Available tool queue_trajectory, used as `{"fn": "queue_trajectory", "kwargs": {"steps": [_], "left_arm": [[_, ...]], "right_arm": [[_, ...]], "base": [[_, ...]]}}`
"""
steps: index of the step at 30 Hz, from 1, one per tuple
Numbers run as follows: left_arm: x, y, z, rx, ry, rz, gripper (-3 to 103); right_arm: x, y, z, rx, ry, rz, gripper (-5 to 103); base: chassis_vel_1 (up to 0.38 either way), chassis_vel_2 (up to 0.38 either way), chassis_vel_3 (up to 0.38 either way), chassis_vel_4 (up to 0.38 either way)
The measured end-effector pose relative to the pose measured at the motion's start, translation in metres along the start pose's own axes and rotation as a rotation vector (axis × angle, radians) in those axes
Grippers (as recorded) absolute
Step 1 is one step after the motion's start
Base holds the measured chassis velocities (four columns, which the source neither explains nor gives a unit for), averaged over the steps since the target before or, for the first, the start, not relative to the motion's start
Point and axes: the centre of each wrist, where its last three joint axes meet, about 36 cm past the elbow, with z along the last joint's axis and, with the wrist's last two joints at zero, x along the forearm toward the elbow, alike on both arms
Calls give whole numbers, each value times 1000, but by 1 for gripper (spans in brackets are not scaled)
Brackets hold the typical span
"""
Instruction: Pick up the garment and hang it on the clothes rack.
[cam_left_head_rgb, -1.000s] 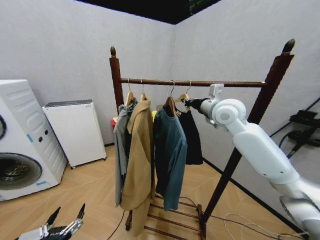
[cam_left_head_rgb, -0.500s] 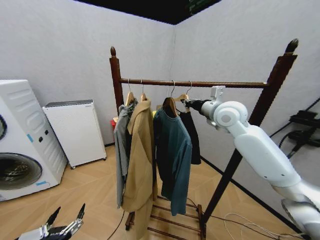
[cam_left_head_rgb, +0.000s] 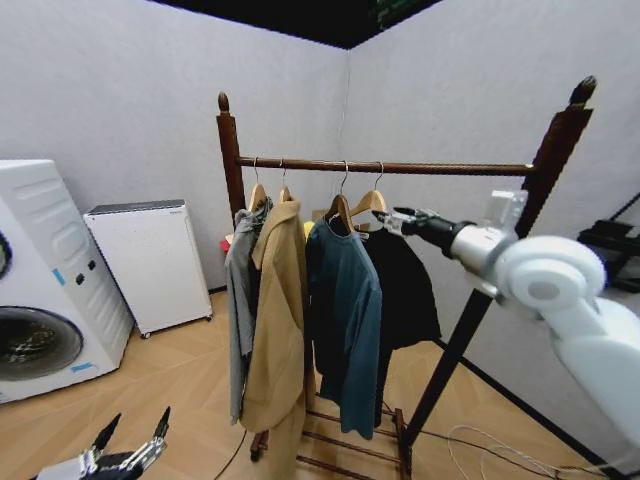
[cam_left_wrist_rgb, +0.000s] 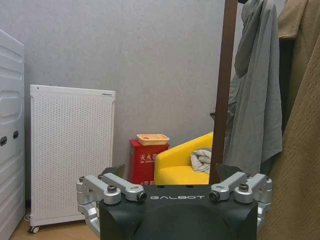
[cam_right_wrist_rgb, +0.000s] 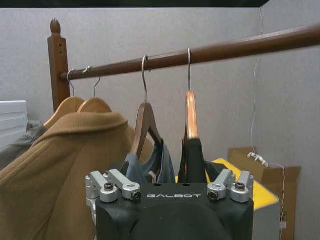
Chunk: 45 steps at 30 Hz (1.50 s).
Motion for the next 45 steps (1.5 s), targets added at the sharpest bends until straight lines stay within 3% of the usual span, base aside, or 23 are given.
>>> {"fn": "queue_trajectory", "kwargs": {"steps": [3,6,11,19,26,45], "left_arm": [[0,0,0,0,0,0,100],[0,0,0,0,0,0,100],[0,0,0,0,0,0,100],[0,0,0,0,0,0,100],[0,0,0,0,0,0,100],[0,0,0,0,0,0,100]], "right_arm": [[14,-1,28,-38,36,36,96],[27,-9,53,-61,48,82,100],[45,-10,90,-64,40,131,100],[74,12,151,-113,90,118,100],[65,3,205,-43,77,199,100],[65,-2,231,1,15,285,100]], "base": [[0,0,0,0],[0,0,0,0],[0,0,0,0],[0,0,0,0],[0,0,0,0],[0,0,0,0]]}}
